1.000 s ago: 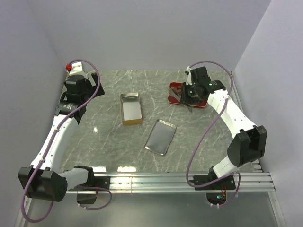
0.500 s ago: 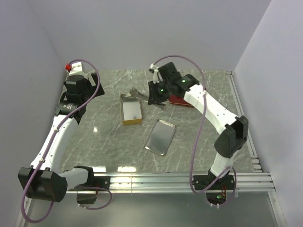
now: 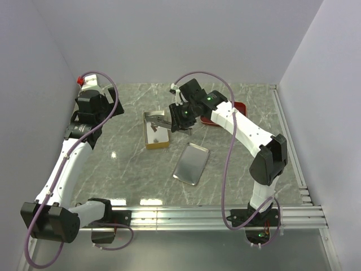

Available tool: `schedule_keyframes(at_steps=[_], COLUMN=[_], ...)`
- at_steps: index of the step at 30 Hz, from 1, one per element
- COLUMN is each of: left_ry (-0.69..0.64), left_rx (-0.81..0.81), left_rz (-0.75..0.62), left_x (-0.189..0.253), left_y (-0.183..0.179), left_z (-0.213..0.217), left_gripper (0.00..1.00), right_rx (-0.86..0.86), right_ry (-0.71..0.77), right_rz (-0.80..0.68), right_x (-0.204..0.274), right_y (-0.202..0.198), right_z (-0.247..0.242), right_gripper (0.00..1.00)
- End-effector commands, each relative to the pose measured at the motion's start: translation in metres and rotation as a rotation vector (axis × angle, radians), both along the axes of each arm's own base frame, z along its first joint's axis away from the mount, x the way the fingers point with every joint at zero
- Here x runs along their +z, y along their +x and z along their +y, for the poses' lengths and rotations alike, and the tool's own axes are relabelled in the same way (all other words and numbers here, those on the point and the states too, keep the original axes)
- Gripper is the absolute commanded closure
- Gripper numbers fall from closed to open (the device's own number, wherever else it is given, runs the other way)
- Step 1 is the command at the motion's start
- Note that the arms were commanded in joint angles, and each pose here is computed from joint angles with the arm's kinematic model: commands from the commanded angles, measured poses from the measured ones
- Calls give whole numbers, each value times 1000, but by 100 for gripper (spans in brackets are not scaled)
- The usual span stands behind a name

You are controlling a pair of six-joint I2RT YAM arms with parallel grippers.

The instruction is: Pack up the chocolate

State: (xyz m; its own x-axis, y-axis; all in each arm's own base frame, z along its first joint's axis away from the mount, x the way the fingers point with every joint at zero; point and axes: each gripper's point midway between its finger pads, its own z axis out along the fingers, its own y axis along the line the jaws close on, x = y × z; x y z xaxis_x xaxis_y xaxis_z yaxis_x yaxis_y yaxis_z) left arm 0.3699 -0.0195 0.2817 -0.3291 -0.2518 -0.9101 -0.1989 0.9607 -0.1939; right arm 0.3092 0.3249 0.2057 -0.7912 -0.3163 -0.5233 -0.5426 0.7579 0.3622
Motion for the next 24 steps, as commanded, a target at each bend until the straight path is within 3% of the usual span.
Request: schedule_keyframes(at_steps=[1,15,24], left_ry=[-7,-3,-2], left_rx=[-1,0,-2], left_rz=[-40,-38,-35], left_x=[12,11,9], left_y=[-4,-5,-5], left_z=[0,0,0], left_gripper=[1,1,1], right_rx=[-5,-81,-276], right_ry=[47,34,12], right_rz=[-73,-107,-145], right_x=[28,31,37], right_y=[8,19,59], right_z=[3,-9,-85], right_gripper=[60,62,63])
